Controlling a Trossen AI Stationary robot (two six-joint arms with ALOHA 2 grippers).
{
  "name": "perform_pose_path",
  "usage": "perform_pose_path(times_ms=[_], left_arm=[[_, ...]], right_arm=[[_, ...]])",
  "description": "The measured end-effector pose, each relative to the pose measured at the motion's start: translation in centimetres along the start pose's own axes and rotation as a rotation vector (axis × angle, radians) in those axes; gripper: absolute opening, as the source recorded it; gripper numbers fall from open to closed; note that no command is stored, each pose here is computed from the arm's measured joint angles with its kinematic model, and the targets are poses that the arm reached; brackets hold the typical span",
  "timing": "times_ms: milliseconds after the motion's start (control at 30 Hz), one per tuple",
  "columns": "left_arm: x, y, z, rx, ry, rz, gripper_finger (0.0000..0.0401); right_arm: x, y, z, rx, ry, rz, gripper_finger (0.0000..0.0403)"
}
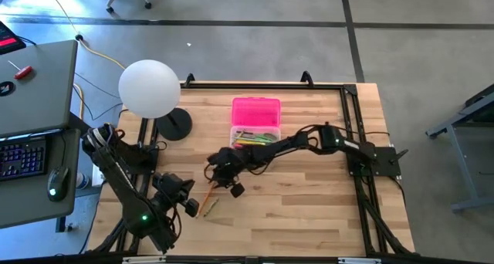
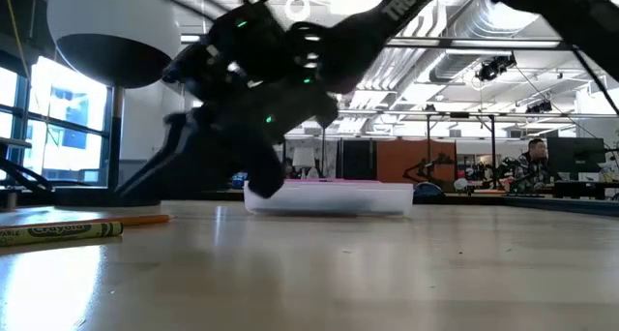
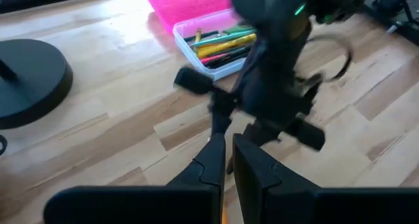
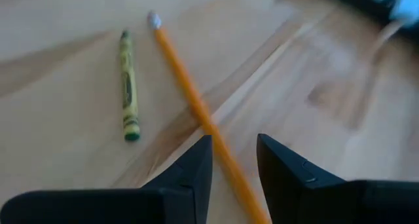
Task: Pick & place school supplies into a supply box
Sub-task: Put the orange pencil into the pink supply box
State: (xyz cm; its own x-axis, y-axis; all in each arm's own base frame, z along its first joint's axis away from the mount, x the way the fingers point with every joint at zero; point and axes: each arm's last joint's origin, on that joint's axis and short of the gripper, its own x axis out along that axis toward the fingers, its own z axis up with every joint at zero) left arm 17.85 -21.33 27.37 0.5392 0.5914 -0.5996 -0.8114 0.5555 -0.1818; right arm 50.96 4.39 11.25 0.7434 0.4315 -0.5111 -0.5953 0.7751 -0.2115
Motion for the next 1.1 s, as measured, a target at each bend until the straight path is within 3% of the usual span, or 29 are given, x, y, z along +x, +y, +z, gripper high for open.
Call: perform_pose_path(times_ms=[267,567,1000,1100], left_arm=[[0.0,0.0,-0.1,0.010,0.021,0.013,0.0062],[0.0,0.0,-0.1,0.026,0.020,0.013,0.0062],[0.0,0.0,-0.1,0.026,0.021,0.013,0.0062],[0.0,0.0,-0.1,0.026,0.021,0.013,0.0062]], right_arm=[[0.7,-1.6,-0.1,0.036,0.012,0.094,0.0099],[0.6,-0.3,-3.4,0.001,0.056,0.142,0.0096],[0.8,0.0,-3.5,0.018,0.034,0.148,0.0011],[0.9,0.2,-3.4,0.058,0.036,0.150,0.0007]])
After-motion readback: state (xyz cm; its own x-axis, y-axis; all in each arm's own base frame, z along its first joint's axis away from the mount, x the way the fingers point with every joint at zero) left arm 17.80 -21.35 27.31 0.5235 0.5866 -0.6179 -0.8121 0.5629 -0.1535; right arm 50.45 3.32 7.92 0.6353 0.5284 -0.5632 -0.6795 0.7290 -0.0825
